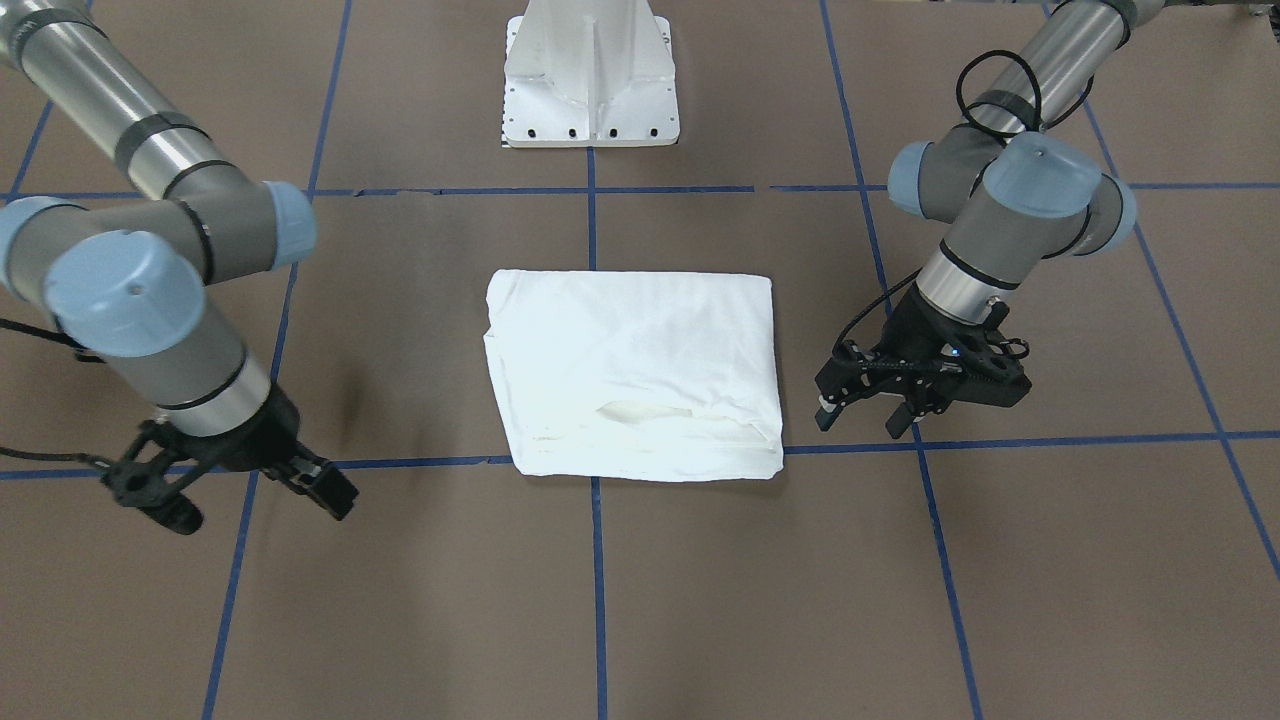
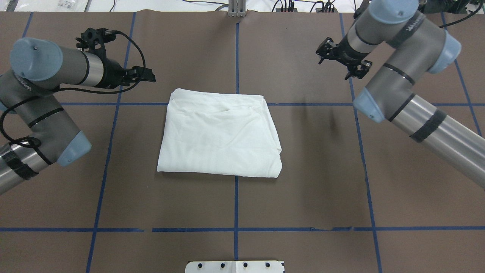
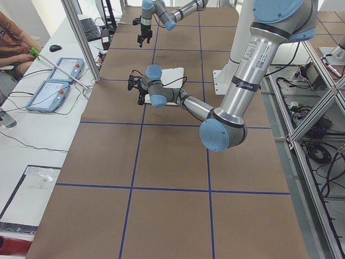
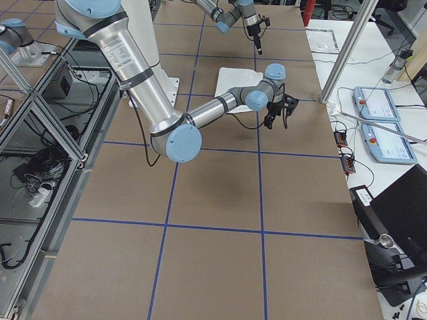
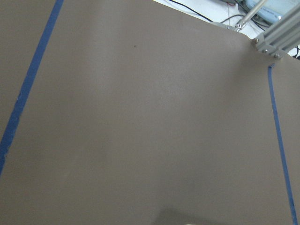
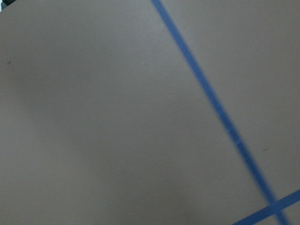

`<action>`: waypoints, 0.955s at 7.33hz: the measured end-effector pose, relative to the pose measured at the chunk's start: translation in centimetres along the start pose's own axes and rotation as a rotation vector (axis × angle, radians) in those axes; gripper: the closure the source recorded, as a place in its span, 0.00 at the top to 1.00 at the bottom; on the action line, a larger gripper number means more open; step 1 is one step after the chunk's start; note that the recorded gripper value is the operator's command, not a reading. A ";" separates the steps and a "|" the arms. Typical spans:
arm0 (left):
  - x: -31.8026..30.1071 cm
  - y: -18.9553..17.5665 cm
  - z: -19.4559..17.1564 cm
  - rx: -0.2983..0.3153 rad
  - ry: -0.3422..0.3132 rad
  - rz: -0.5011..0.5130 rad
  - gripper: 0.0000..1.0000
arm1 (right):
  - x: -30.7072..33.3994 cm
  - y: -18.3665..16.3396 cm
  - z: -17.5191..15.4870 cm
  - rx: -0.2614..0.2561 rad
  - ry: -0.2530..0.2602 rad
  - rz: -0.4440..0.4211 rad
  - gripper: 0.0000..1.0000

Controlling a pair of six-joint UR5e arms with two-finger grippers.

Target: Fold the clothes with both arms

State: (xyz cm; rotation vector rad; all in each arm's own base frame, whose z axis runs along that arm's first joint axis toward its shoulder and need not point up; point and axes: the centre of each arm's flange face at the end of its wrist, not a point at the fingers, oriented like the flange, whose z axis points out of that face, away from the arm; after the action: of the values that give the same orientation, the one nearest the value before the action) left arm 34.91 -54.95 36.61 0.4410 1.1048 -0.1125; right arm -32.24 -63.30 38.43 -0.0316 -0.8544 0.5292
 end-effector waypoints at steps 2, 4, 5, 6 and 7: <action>-5.6 0.7 -6.0 -0.033 -0.024 0.181 1.00 | 12.5 -5.7 -2.4 -0.013 0.046 -0.224 1.00; -13.3 1.0 -11.6 -0.080 -0.112 0.372 1.00 | 21.3 -10.5 -5.6 -0.022 0.104 -0.390 1.00; -16.5 0.8 -13.1 -0.123 -0.162 0.398 1.00 | 24.6 -12.4 -7.8 -0.026 0.117 -0.428 1.00; -19.0 0.2 -14.1 -0.164 -0.206 0.367 1.00 | 28.1 -13.3 -9.6 -0.033 0.123 -0.451 1.00; -21.3 -0.8 -15.9 -0.190 -0.213 0.321 1.00 | 31.0 -13.7 -10.9 -0.049 0.117 -0.464 1.00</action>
State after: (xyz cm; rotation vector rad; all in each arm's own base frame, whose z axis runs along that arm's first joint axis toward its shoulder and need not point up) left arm 11.70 -52.12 49.23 0.4200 0.8156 0.2219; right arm -1.76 -59.09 56.38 0.0890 -0.7297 0.0699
